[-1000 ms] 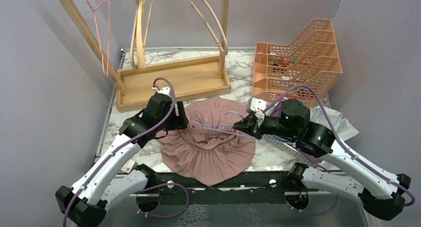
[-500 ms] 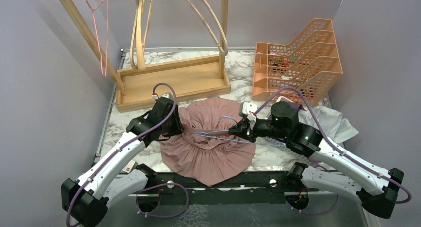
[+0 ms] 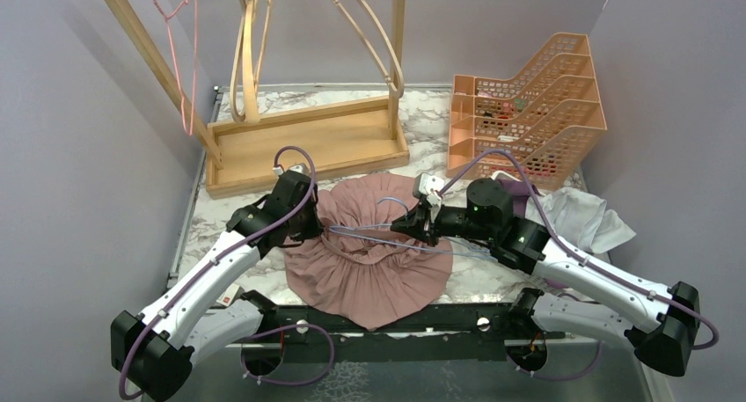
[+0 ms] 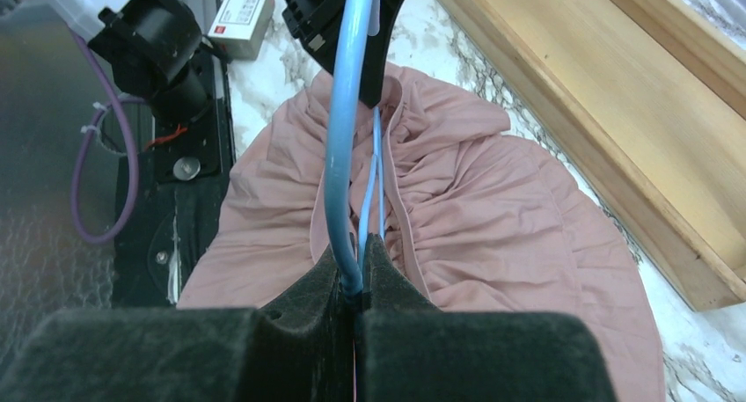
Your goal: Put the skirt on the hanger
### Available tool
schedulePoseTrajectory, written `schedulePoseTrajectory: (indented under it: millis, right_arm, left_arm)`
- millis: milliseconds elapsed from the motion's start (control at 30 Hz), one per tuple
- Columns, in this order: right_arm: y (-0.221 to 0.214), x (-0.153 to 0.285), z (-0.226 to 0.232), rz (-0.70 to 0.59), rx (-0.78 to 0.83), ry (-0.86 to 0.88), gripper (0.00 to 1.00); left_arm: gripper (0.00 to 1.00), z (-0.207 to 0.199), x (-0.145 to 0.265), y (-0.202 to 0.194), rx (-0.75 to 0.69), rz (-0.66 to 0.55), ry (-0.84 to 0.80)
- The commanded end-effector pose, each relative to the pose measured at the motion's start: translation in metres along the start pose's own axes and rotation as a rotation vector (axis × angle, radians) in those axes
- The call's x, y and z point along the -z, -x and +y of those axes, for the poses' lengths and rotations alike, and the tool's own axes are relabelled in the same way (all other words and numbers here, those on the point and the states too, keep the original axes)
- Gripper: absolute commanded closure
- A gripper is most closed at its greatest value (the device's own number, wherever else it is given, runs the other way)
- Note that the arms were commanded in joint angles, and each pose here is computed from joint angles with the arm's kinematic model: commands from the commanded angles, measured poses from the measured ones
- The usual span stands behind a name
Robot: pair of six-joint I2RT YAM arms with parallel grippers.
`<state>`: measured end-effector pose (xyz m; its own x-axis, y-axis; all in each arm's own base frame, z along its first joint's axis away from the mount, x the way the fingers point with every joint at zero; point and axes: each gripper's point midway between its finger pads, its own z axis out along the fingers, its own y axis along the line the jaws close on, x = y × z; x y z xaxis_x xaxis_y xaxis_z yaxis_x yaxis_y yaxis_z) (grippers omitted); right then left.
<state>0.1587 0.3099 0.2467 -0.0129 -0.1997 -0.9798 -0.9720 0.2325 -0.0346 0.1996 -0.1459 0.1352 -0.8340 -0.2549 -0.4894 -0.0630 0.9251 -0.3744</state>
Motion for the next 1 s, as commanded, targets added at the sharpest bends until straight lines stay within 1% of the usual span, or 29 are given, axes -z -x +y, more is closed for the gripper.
schedulePoseTrajectory:
  millis: [0,167,267,367,500,567,733,800,833,900,967]
  right_arm:
    - [0.023,-0.01,-0.008,-0.106,0.004,-0.028,0.99]
    - [0.012,-0.022,-0.013,-0.086,-0.003,-0.032,0.99]
    - [0.009,-0.025,-0.014,-0.125,0.003,-0.036,0.99]
    - [0.013,-0.029,-0.013,-0.179,-0.018,-0.035,0.99]
    - [0.01,-0.04,-0.017,-0.221,-0.077,-0.043,0.99]
    - [0.008,-0.046,-0.021,-0.246,-0.086,-0.053,0.99]
    - [0.004,-0.057,-0.026,-0.279,-0.094,-0.06,0.99]
    - [0.002,-0.061,-0.029,-0.284,-0.084,-0.069,0.99]
    - [0.001,-0.062,-0.03,-0.291,-0.081,-0.072,0.99]
    - [0.0,-0.06,-0.03,-0.315,-0.079,-0.081,0.99]
    - [0.003,-0.058,-0.031,-0.353,-0.075,-0.089,0.99]
  left_arm:
    - [1.0,-0.041,0.028,0.013,-0.011,-0.01,-0.194]
    - [1.0,-0.064,0.052,0.019,-0.043,-0.027,-0.323]
    - [1.0,-0.072,0.056,0.016,-0.085,-0.025,-0.385]
    - [1.0,-0.088,0.065,0.011,-0.149,-0.015,-0.504]
    - [1.0,-0.113,0.08,0.0,-0.24,0.008,-0.707]
    - [1.0,-0.118,0.083,-0.002,-0.286,-0.01,-0.774]
    - [1.0,-0.124,0.07,-0.001,-0.354,-0.061,-0.833]
    - [1.0,-0.116,0.057,0.004,-0.391,-0.086,-0.764]
    - [0.95,-0.109,0.051,0.009,-0.412,-0.106,-0.705]
    - [0.77,-0.094,0.046,0.024,-0.459,-0.169,-0.581]
    - [0.56,-0.081,0.049,0.039,-0.517,-0.247,-0.492]
